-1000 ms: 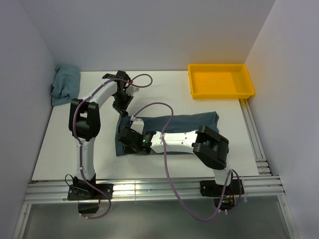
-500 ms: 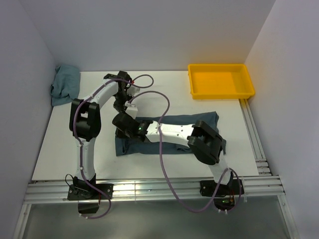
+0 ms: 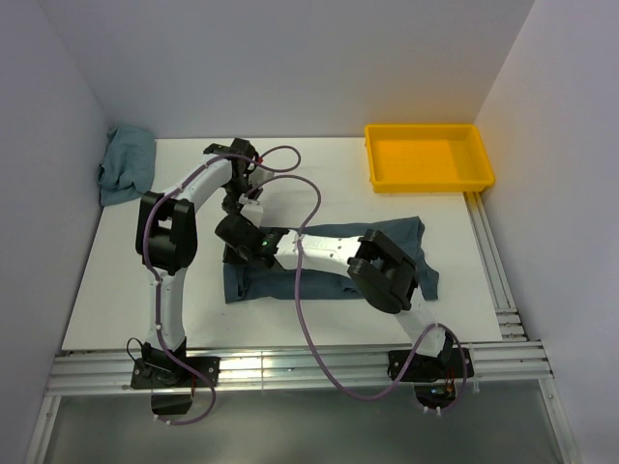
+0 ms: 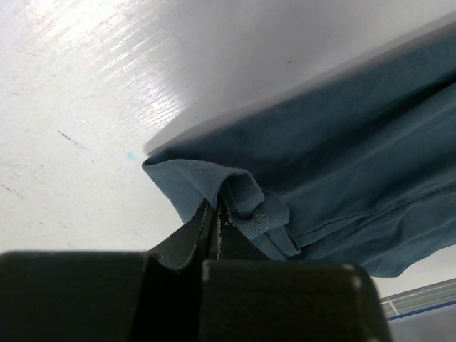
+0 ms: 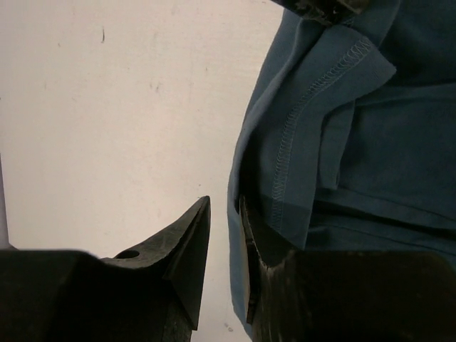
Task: Roll the t-shirts
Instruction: Roll the tshirt
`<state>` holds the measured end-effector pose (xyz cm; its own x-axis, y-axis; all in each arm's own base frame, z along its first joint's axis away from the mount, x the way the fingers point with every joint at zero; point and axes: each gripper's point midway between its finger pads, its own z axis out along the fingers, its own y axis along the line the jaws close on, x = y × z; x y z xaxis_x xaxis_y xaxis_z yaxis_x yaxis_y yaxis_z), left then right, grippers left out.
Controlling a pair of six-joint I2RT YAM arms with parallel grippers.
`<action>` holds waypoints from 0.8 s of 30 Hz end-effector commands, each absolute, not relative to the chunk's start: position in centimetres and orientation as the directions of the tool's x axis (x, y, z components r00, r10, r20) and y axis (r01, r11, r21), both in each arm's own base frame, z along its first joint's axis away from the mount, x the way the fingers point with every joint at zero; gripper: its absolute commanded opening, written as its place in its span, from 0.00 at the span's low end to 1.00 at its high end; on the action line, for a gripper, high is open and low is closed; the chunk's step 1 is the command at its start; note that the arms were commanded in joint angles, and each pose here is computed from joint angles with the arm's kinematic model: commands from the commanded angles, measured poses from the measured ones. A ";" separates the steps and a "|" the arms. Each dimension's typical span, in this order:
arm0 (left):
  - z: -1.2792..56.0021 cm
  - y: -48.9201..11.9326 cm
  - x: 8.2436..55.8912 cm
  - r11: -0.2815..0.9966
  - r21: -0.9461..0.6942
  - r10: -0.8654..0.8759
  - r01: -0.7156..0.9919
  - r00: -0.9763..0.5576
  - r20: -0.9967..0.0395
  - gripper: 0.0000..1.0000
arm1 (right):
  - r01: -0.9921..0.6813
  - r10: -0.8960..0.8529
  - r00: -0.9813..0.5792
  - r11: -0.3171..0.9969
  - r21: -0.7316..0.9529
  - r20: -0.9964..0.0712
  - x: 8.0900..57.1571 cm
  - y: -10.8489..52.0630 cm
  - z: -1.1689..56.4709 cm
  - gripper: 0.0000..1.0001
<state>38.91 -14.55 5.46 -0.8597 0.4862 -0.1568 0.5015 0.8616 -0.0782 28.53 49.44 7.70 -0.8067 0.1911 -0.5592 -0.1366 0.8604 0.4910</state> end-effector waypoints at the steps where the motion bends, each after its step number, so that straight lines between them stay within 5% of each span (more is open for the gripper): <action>1: 6.6 -14.9 39.3 0.865 -0.071 0.476 0.496 -0.858 -0.192 0.00 | -0.144 0.205 -0.796 0.849 0.509 -0.569 29.5 50.2 8.4 0.30; 14: 7.0 -14.9 39.6 0.863 -0.060 0.482 0.502 -0.852 -0.204 0.03 | -0.127 0.227 -0.792 0.847 0.517 -0.567 30.0 50.0 8.2 0.07; 24: 7.0 -14.8 39.9 0.864 -0.052 0.480 0.501 -0.851 -0.213 0.05 | -0.129 0.239 -0.774 0.847 0.515 -0.587 29.9 49.0 10.4 0.05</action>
